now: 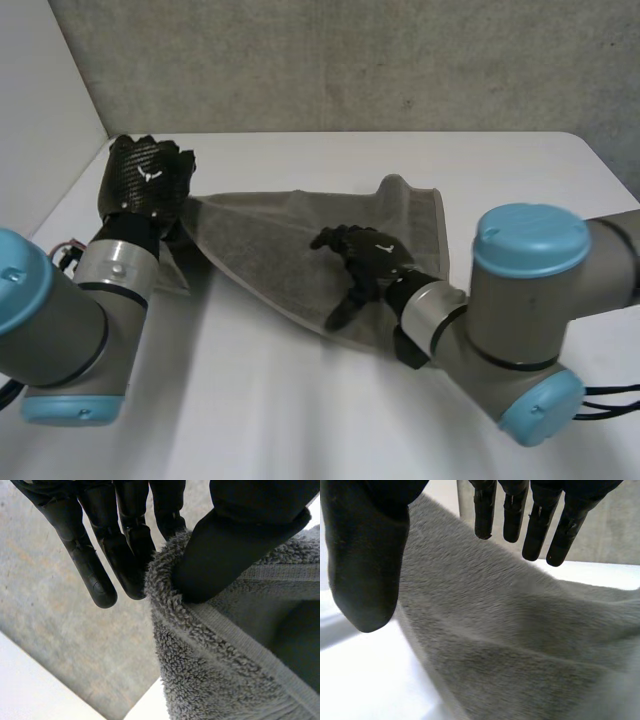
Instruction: Fold the towel.
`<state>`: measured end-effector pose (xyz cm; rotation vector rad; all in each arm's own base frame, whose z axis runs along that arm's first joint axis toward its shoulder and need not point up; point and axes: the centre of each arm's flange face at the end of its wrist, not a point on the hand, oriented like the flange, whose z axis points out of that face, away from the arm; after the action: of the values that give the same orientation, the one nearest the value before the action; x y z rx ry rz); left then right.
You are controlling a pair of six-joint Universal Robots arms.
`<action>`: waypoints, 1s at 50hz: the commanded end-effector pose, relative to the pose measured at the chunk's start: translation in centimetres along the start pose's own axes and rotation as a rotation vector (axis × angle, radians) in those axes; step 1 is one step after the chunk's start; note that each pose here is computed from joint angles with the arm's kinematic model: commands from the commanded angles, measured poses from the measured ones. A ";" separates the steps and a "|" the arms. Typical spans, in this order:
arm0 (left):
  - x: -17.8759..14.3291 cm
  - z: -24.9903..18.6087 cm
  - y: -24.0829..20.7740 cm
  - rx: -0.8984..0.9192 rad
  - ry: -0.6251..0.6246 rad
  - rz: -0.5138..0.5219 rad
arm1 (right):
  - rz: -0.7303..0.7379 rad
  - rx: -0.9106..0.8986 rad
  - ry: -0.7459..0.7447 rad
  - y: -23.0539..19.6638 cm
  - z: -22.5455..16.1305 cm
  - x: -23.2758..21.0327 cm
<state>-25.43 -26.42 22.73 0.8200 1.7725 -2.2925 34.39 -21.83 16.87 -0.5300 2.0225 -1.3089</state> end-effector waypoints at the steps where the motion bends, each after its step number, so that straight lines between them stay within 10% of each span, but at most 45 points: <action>1: -0.1 -1.1 -2.2 0.024 0.059 -0.006 | 0.073 -0.026 -0.023 2.8 1.9 -2.4; 50: -1.2 -2.0 -5.7 0.058 0.065 -0.114 | 0.019 0.162 0.128 7.2 6.7 -4.3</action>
<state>-26.22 -23.14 27.74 0.8452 1.8123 -2.4187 41.97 -20.07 9.81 -0.3613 2.0066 -1.5030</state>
